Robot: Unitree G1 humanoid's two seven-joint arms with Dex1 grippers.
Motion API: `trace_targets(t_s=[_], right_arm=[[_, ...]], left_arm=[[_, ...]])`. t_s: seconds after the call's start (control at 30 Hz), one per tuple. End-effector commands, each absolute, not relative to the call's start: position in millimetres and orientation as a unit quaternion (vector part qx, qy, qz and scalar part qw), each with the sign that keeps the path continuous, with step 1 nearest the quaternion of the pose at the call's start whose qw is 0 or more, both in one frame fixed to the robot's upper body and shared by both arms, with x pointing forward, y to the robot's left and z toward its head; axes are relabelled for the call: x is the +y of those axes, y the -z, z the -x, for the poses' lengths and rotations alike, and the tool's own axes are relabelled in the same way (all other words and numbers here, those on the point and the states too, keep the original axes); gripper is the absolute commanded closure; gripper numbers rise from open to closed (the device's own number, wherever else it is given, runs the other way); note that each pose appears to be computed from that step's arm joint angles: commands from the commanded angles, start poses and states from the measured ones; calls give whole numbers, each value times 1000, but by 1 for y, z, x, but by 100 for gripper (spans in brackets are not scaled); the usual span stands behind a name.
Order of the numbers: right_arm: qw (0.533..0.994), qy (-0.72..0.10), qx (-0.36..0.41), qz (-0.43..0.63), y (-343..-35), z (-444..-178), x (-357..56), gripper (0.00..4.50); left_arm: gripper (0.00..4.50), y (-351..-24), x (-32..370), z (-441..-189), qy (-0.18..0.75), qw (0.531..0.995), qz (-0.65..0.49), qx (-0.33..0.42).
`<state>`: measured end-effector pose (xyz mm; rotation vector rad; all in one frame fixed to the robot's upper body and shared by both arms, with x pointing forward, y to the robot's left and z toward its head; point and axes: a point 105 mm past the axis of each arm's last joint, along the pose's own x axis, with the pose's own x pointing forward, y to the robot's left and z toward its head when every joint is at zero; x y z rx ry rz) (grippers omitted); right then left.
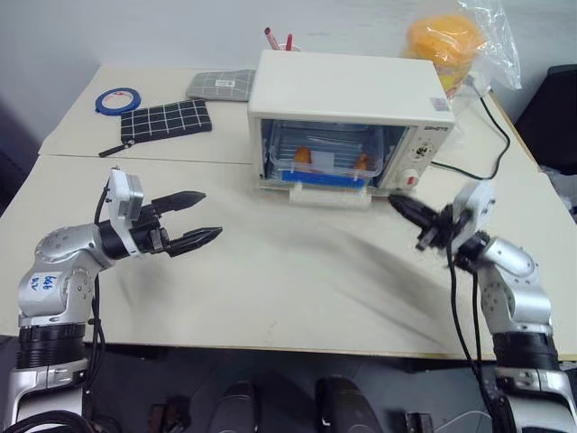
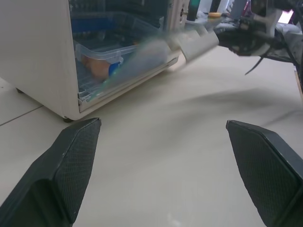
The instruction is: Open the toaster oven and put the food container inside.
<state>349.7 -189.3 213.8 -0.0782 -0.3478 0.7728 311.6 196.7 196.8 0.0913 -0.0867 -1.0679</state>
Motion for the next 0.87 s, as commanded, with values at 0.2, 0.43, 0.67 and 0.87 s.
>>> trace_targets(t_s=[0.2, 0.43, 0.67, 0.87], right_arm=[[902, -381, -196, 52, -253, -345, -194, 450], [874, -462, -57, 143, -187, -271, -202, 294], [856, -483, -38, 179, -134, -224, -193, 52], [868, -462, -44, 178, -122, -226, -199, 2]], left_arm=[[2, -190, 196, -306, 523, 848, -77, -38], [0, -162, 227, -296, 480, 862, -160, -20], [0, -126, 235, -269, 453, 862, -229, -6], [0, -129, 233, -267, 443, 870, -215, -20]])
